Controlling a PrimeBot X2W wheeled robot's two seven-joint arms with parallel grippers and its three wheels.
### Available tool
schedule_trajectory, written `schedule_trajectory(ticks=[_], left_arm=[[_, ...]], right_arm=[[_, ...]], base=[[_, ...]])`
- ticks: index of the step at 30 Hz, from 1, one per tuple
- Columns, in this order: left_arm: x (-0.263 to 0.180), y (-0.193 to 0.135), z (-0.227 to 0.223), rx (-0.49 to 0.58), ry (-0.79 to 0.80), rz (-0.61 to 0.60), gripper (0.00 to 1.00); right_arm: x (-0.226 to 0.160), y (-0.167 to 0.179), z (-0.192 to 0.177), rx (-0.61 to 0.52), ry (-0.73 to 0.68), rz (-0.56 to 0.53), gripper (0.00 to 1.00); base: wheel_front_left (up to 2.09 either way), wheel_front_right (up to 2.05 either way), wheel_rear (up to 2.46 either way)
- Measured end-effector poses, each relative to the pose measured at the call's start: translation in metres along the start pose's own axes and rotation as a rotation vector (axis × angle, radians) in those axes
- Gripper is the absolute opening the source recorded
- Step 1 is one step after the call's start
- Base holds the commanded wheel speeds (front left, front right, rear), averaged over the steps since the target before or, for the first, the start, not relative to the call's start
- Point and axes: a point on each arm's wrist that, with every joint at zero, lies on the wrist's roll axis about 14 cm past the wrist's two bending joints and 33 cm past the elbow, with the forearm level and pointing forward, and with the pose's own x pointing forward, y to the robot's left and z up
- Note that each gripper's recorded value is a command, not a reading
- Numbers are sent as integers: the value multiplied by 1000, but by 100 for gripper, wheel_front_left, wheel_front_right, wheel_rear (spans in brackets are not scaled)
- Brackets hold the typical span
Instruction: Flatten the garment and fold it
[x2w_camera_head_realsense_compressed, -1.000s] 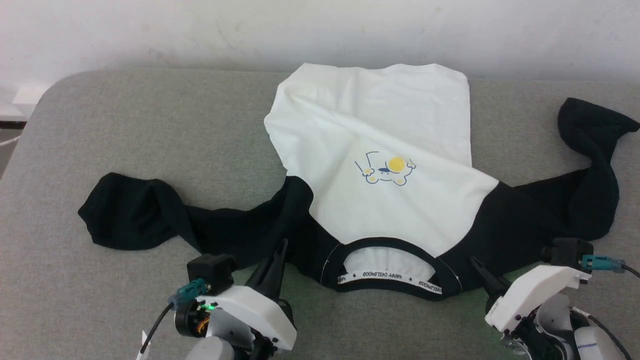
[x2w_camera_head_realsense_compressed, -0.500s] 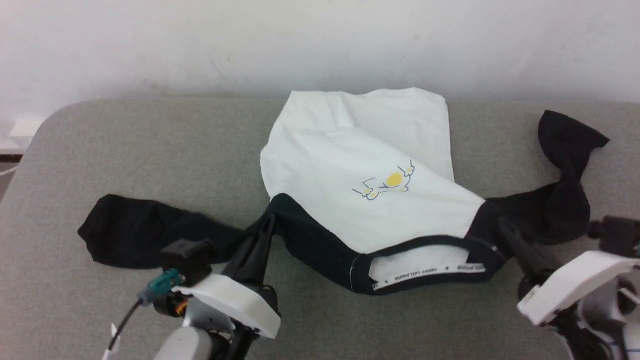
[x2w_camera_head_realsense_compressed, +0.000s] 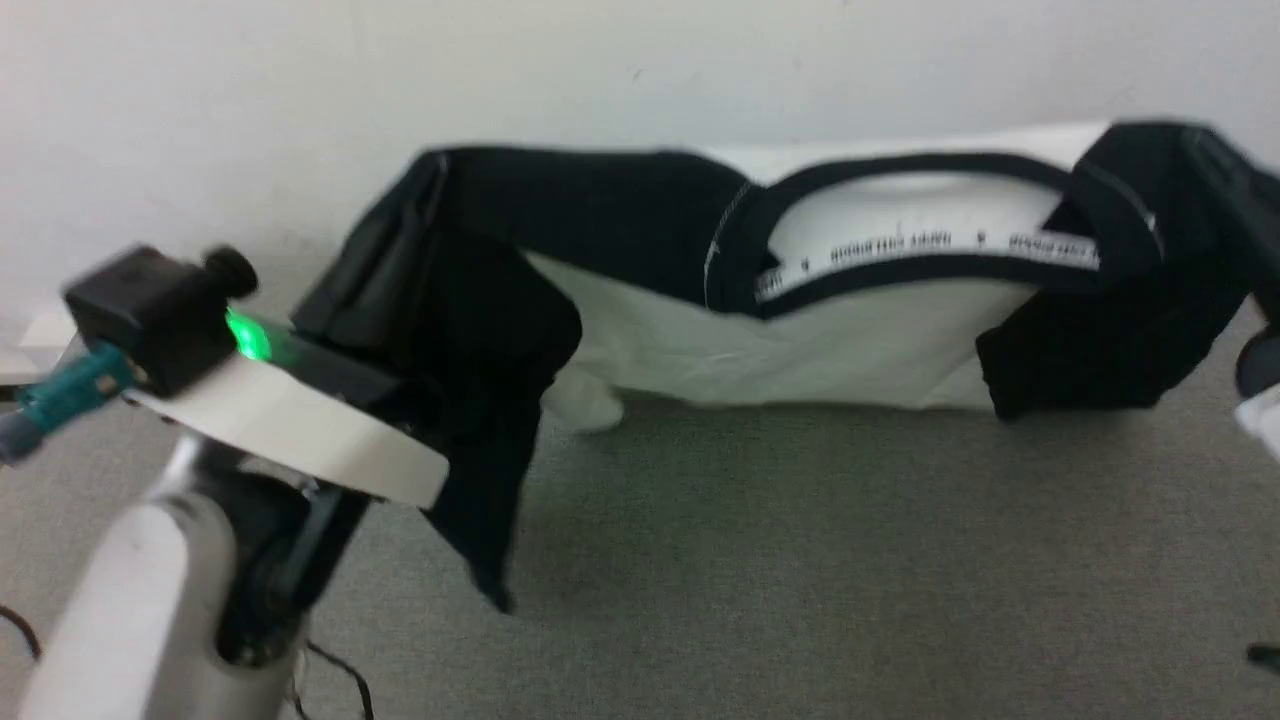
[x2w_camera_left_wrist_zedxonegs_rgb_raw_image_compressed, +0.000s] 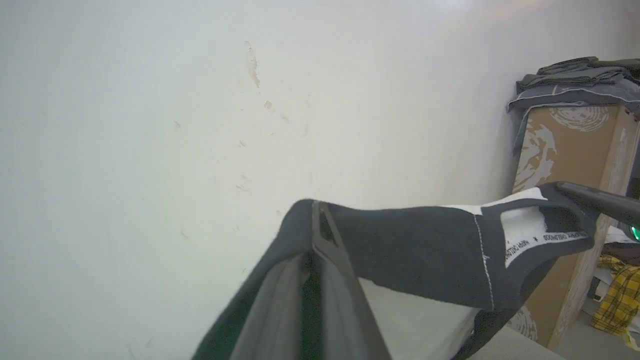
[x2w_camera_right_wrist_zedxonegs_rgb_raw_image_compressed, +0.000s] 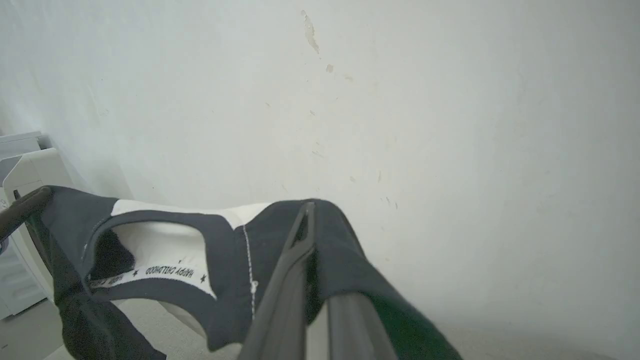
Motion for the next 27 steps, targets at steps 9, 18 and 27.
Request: schedule_trajectory(ticks=[9, 18, 27], left_arm=[[23, -13, 74, 128, -112, -82, 0], [35, -17, 101, 193, -137, -112, 0], [65, 14, 89, 199, -97, -77, 0]], right_arm=[[7, 30, 102, -146, -166, 97, 0], [18, 40, 141, -232, -196, 121, 0], [61, 16, 125, -278, -131, 81, 0]], base=[[0, 0, 0], [0, 0, 0], [0, 0, 0]])
